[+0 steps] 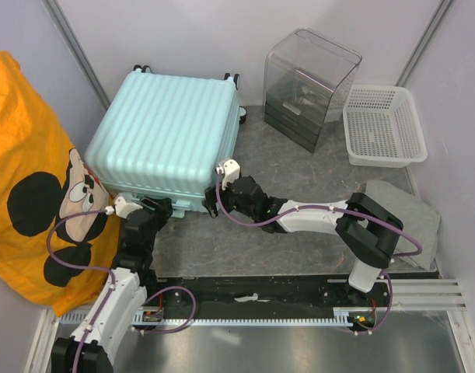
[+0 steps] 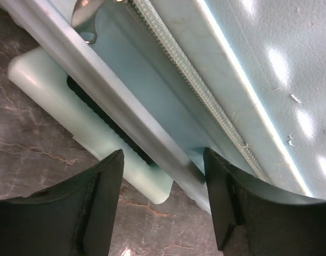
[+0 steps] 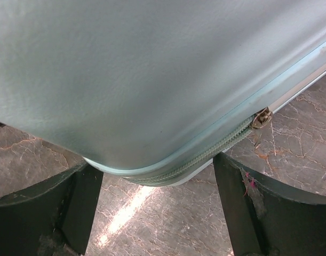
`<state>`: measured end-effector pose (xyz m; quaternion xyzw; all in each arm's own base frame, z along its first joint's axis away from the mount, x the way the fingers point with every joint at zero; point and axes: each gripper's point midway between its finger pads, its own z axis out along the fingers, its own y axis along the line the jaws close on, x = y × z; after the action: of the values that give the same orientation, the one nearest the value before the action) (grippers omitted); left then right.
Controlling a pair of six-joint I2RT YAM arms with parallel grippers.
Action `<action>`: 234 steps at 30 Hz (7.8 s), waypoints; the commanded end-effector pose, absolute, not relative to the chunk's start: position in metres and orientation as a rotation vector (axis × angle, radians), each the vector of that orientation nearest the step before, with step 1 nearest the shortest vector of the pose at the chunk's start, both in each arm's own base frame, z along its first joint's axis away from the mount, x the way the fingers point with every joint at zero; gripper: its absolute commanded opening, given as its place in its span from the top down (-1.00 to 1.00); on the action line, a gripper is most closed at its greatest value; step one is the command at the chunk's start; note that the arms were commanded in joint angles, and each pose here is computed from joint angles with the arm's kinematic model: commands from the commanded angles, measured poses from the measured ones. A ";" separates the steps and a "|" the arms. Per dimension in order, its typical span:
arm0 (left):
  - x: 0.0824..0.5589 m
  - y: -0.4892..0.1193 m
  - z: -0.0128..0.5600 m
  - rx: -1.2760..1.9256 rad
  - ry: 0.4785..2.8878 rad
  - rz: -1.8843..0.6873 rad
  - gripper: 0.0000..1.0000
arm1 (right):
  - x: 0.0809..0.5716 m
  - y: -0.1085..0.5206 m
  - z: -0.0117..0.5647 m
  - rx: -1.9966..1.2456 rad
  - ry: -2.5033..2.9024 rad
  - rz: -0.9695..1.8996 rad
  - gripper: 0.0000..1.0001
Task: Open, take out, and arrange the luggage
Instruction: Unzip the luggage at the center of the board.
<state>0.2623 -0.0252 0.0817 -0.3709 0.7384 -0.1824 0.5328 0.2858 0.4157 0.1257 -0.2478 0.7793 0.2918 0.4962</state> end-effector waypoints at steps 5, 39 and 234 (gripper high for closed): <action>0.259 -0.032 0.066 -0.916 1.773 -0.490 0.26 | 0.301 0.422 0.142 -0.522 1.833 0.696 -0.79; 0.266 -0.206 0.092 -0.231 2.001 -0.721 0.97 | 0.357 0.268 0.171 -0.258 1.842 0.406 -0.86; 0.321 -0.109 0.248 -0.021 1.982 -0.827 -0.84 | 0.283 0.325 0.182 -0.484 1.688 0.397 1.00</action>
<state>0.3218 -0.0999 0.2445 -0.0202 0.8228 -0.3063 0.4783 0.2647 0.3312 0.1368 -0.2448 0.7646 0.1721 0.5708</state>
